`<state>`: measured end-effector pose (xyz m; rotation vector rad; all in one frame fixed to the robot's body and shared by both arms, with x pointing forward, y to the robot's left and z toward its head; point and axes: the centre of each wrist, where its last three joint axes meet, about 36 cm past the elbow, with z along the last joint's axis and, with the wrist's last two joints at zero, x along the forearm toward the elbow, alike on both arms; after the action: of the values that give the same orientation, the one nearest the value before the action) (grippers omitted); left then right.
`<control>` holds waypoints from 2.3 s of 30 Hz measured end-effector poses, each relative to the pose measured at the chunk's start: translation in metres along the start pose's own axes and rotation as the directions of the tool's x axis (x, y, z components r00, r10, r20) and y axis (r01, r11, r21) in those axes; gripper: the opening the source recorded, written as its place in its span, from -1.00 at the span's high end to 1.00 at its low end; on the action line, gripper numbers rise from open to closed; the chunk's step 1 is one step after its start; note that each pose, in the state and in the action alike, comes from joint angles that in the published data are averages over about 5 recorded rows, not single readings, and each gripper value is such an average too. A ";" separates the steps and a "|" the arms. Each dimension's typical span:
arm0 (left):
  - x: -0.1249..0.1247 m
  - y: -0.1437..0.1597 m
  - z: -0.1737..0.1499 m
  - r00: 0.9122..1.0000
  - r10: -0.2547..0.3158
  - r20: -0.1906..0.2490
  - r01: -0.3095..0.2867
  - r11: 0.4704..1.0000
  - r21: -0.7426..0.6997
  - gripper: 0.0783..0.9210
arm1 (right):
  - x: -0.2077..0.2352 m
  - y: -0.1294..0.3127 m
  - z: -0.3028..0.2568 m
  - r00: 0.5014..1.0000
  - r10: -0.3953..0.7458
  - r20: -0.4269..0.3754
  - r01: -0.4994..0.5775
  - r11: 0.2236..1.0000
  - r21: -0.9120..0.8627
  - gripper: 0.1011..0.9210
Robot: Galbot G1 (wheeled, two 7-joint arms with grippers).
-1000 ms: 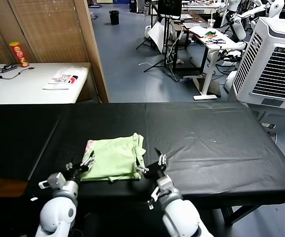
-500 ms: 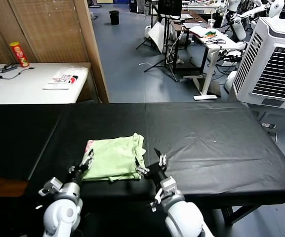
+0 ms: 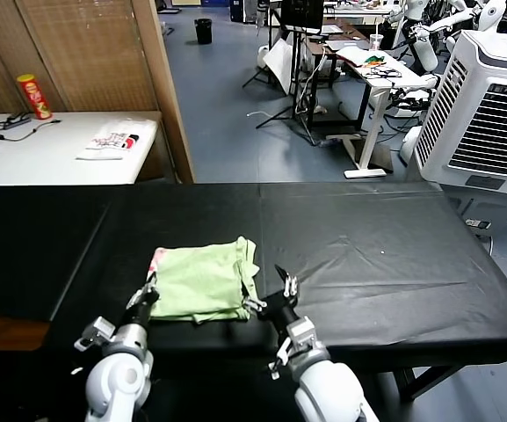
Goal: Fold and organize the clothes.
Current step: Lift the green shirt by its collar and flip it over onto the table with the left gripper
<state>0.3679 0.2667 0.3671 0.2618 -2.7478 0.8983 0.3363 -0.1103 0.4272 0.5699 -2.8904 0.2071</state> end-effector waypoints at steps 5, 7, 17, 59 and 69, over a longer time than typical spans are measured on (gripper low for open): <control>-0.003 -0.003 -0.015 1.000 0.004 0.012 -0.002 0.990 -0.143 0.86 | 0.000 -0.003 0.003 0.999 0.035 -0.005 -0.035 0.999 0.032 -0.70; -0.003 -0.001 -0.023 1.000 0.001 0.019 0.003 0.977 -0.212 0.86 | -0.001 -0.006 0.006 0.999 0.052 -0.011 -0.051 0.998 0.043 -0.70; 0.003 0.024 -0.073 0.998 -0.024 0.064 0.054 0.855 -0.515 0.86 | 0.000 -0.021 0.015 0.993 0.109 -0.035 -0.107 0.992 0.064 -0.70; 0.018 -0.065 -0.064 0.984 0.170 0.060 -0.074 0.683 -0.727 0.86 | 0.027 -0.052 0.017 0.987 0.136 -0.082 -0.139 0.990 -0.027 -0.70; 0.024 -0.109 -0.018 0.961 0.277 -0.019 -0.222 0.725 -0.652 0.46 | 0.030 -0.064 0.006 0.990 0.091 -0.111 -0.105 0.986 -0.127 -0.70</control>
<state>0.3740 0.1890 0.4487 -0.2183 -3.0066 -0.0821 0.3326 -0.1806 0.4338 0.3823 -2.8061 0.0565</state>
